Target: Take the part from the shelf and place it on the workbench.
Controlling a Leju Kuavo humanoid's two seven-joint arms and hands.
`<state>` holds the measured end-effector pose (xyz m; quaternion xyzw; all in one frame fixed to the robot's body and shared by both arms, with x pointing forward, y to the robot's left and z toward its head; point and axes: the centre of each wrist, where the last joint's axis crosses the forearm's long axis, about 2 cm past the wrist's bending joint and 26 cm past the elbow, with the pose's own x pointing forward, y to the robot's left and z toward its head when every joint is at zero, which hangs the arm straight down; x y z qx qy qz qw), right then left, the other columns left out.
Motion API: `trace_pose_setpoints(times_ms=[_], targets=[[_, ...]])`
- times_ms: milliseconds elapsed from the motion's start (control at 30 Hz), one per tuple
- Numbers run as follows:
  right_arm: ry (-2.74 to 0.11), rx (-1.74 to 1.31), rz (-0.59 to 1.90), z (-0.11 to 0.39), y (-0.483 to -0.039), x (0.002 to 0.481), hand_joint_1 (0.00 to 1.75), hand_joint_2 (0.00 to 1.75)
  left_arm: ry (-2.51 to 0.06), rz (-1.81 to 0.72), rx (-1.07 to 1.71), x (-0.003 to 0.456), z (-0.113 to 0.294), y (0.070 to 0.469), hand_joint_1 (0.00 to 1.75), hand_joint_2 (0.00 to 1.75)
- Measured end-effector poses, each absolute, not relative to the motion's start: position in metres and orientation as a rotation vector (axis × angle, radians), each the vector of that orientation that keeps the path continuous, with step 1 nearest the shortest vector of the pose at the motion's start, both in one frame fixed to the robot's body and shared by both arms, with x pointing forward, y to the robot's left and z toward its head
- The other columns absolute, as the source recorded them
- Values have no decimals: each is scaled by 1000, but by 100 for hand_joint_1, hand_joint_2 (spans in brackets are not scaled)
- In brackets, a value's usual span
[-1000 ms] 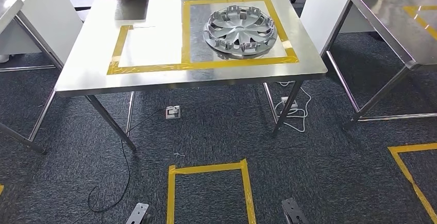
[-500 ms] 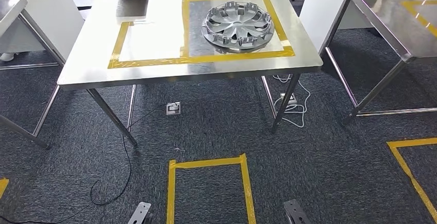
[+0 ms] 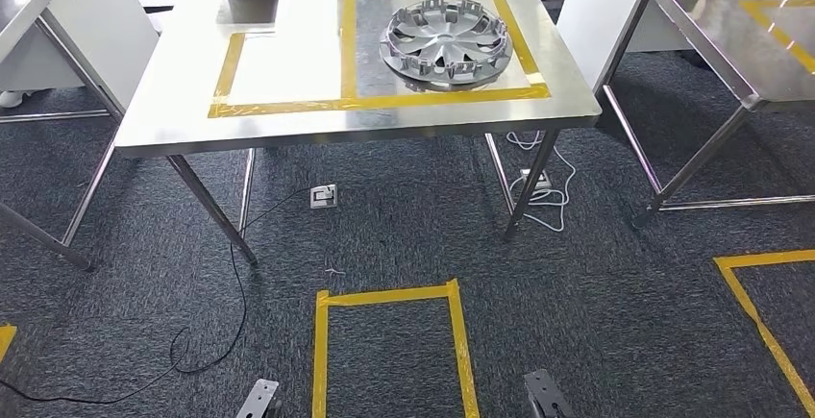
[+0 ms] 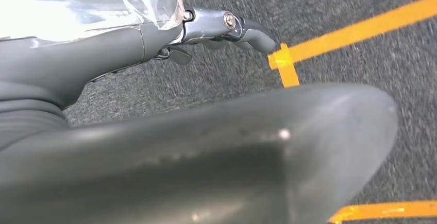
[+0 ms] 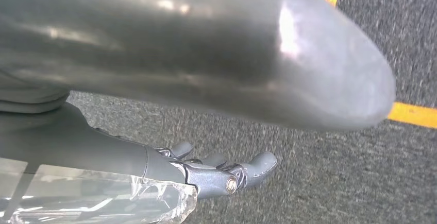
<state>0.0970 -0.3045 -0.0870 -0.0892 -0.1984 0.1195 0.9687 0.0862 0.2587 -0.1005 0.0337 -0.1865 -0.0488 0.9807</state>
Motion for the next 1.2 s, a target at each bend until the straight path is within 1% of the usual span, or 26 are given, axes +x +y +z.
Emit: trace_pose_setpoints(times_ms=[1200], targets=[[-405,-191,234,-87,-305,97,0,0,-375,-96,76,86,-100,259,0,0]])
